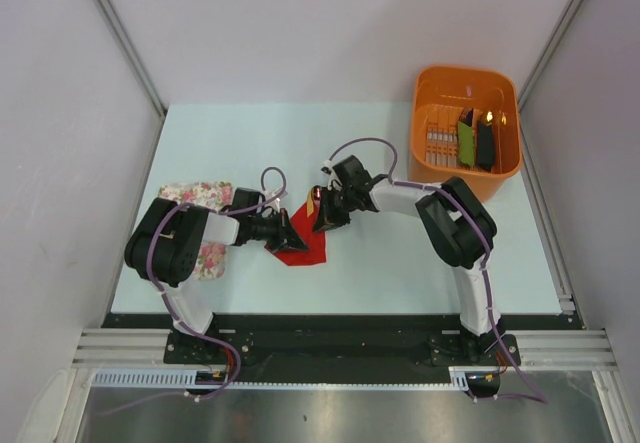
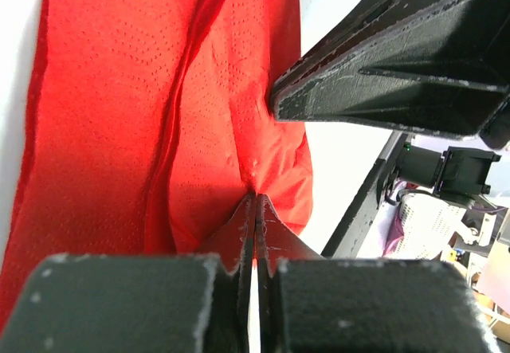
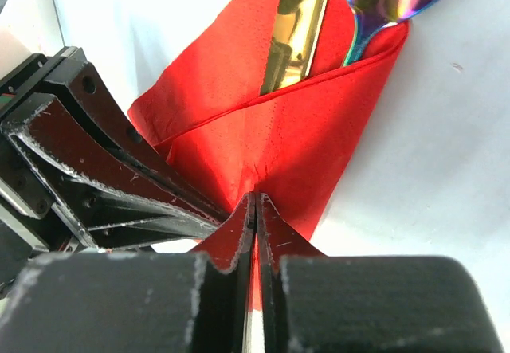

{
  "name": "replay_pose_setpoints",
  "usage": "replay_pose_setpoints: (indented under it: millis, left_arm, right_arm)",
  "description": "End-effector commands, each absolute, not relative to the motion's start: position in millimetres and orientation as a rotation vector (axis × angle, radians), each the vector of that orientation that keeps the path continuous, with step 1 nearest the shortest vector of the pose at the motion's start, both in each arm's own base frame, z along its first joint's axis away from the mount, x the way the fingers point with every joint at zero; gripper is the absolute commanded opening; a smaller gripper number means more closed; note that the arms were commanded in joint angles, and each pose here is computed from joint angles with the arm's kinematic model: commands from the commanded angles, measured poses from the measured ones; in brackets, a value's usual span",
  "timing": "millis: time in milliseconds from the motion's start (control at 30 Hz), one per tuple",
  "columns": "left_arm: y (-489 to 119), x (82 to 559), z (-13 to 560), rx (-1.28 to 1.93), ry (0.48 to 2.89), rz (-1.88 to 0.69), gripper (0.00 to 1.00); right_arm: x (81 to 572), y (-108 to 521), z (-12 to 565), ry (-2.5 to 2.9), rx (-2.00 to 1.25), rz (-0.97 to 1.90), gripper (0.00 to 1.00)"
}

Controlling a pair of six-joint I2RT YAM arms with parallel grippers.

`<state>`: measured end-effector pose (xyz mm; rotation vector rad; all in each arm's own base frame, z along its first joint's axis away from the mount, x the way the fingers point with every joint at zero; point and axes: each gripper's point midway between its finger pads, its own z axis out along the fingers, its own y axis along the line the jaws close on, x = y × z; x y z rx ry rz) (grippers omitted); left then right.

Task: Place the utensils on the paper napkin and roll it up

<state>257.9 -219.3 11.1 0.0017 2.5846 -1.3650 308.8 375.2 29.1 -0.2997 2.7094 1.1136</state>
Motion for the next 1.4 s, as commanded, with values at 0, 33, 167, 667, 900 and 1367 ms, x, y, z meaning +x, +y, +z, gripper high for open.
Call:
replay_pose_setpoints:
  millis: [0,33,167,667,900,1367]
  left_arm:
    - [-193.4,268.1,-22.1,-0.022,2.649,-1.083,0.0]
    - [-193.7,267.9,-22.1,-0.02,2.649,-1.087,0.0]
    - [-193.6,267.5,-22.0,-0.02,2.649,-1.087,0.0]
    - [-194.1,268.0,-16.8,-0.018,2.628,-1.096,0.0]
    - [-200.3,272.9,2.3,0.019,2.553,-1.149,0.18]
    - [-217.0,265.0,-0.1,0.025,2.557,-1.205,0.22]
  right_arm:
    - [316.8,386.9,42.4,2.644,-0.357,1.052,0.03]
    - [315.8,388.3,41.5,2.644,-0.367,1.048,0.04]
    - [316.8,395.0,44.5,2.635,-0.373,1.074,0.04]
    - [315.6,393.9,20.7,2.687,-0.409,0.935,0.01]
    - [304.2,391.0,-17.0,2.757,-0.468,0.853,0.0]
    - [300.4,379.8,-28.8,2.813,-0.429,0.866,0.0]
